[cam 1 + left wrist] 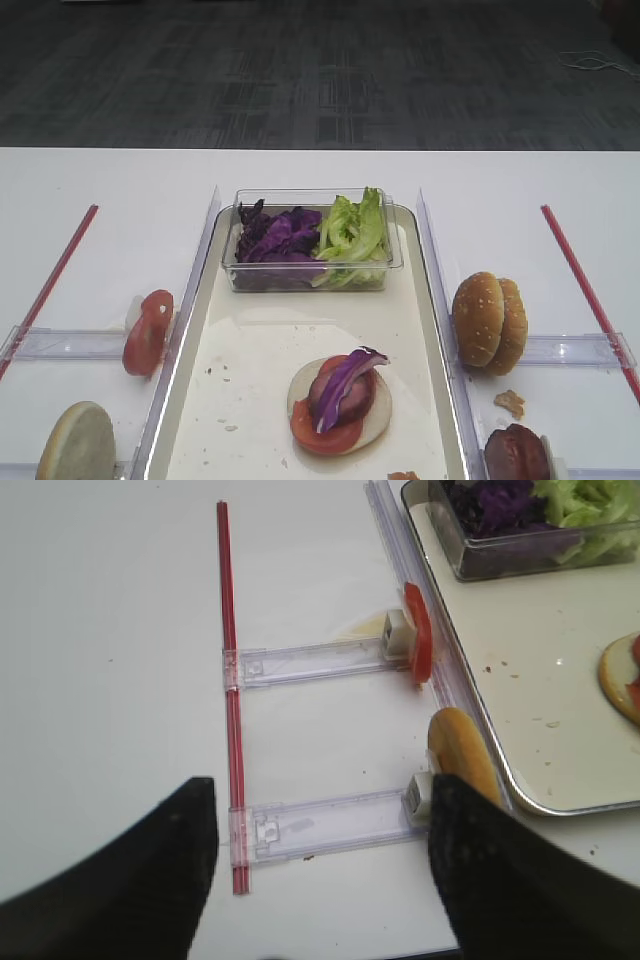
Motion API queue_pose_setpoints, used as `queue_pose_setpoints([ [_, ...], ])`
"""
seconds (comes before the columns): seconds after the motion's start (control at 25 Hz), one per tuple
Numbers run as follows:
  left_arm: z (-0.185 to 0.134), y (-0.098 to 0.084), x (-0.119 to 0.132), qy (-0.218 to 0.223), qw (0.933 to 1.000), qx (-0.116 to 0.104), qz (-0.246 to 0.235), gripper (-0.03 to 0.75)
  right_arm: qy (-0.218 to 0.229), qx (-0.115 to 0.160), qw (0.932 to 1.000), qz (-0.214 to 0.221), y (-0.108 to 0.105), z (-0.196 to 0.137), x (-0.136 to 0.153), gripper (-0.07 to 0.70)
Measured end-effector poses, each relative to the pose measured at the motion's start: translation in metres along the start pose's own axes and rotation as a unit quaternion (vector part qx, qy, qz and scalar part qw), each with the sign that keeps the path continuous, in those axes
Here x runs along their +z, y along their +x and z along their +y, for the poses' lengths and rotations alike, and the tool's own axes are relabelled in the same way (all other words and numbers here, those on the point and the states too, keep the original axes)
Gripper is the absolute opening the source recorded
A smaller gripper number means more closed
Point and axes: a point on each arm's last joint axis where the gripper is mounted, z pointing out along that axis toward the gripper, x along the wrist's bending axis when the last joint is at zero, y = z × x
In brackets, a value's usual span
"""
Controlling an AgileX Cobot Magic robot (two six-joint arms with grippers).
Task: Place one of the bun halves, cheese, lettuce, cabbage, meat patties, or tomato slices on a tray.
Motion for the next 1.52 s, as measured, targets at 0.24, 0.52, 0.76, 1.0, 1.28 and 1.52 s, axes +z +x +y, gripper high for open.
queue_pose_setpoints([
  [0.24, 0.0000, 0.0000, 0.0000, 0.000, 1.0000, 0.000, 0.000, 0.419, 0.000, 0.000, 1.0000, 0.000, 0.0000, 0.0000, 0.0000, 0.013],
  [0.52, 0.0000, 0.0000, 0.0000, 0.000, 1.0000, 0.000, 0.000, 0.418, 0.000, 0.000, 1.0000, 0.000, 0.0000, 0.0000, 0.0000, 0.013],
  [0.76, 0.0000, 0.0000, 0.0000, 0.000, 1.0000, 0.000, 0.000, 0.418, 0.000, 0.000, 1.0000, 0.000, 0.0000, 0.0000, 0.0000, 0.013],
  [1.0, 0.0000, 0.0000, 0.0000, 0.000, 1.0000, 0.000, 0.000, 0.418, 0.000, 0.001, 1.0000, 0.000, 0.0000, 0.0000, 0.0000, 0.013],
  [1.28, 0.0000, 0.0000, 0.0000, 0.000, 1.0000, 0.000, 0.000, 0.418, 0.000, 0.001, 1.0000, 0.000, 0.0000, 0.0000, 0.0000, 0.013],
  [1.52, 0.0000, 0.0000, 0.0000, 0.000, 1.0000, 0.000, 0.000, 0.418, 0.000, 0.001, 1.0000, 0.000, 0.0000, 0.0000, 0.0000, 0.013],
])
